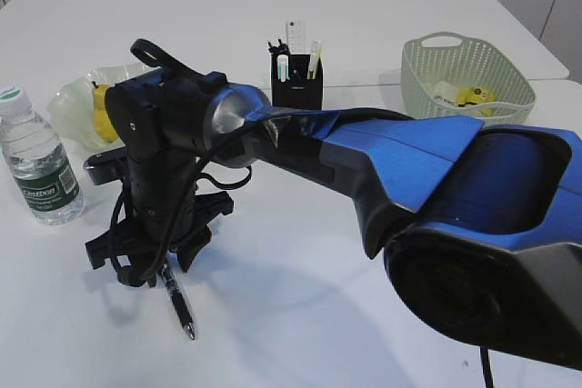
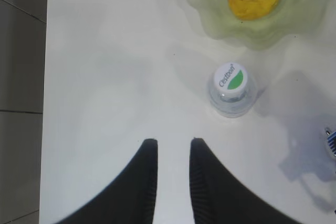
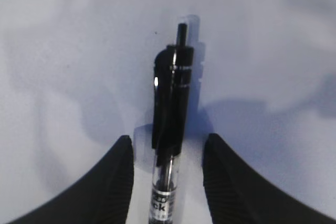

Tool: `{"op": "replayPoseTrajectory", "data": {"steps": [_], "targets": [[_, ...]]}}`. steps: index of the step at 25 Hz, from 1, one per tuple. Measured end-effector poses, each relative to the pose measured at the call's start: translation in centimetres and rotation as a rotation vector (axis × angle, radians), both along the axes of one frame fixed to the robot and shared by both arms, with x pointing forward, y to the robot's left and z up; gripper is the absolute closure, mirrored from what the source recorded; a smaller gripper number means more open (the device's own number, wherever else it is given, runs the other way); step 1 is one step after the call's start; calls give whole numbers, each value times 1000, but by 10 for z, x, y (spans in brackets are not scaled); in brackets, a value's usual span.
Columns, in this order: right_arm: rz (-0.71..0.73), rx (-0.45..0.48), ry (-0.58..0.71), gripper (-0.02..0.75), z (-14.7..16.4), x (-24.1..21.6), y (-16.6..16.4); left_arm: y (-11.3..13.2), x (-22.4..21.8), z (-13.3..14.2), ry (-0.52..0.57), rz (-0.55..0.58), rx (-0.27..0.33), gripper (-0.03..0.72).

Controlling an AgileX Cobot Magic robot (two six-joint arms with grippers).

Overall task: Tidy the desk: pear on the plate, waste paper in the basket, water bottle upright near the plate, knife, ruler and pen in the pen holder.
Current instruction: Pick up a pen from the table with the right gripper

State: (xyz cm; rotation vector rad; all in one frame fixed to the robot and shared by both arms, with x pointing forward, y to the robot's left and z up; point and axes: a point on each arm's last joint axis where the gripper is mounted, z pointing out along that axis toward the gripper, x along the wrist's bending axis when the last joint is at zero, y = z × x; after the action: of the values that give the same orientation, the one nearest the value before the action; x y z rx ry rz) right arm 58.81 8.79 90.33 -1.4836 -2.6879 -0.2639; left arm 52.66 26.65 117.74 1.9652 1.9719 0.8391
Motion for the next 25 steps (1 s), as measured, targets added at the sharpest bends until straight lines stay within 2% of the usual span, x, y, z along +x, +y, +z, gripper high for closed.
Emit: {"op": "replayPoseTrajectory", "data": {"steps": [20, 25], "targets": [[0, 2, -2, 385, 1, 0, 0, 0, 0, 0, 0, 0, 0, 546], [0, 2, -2, 430, 1, 0, 0, 0, 0, 0, 0, 0, 0, 546]]}}
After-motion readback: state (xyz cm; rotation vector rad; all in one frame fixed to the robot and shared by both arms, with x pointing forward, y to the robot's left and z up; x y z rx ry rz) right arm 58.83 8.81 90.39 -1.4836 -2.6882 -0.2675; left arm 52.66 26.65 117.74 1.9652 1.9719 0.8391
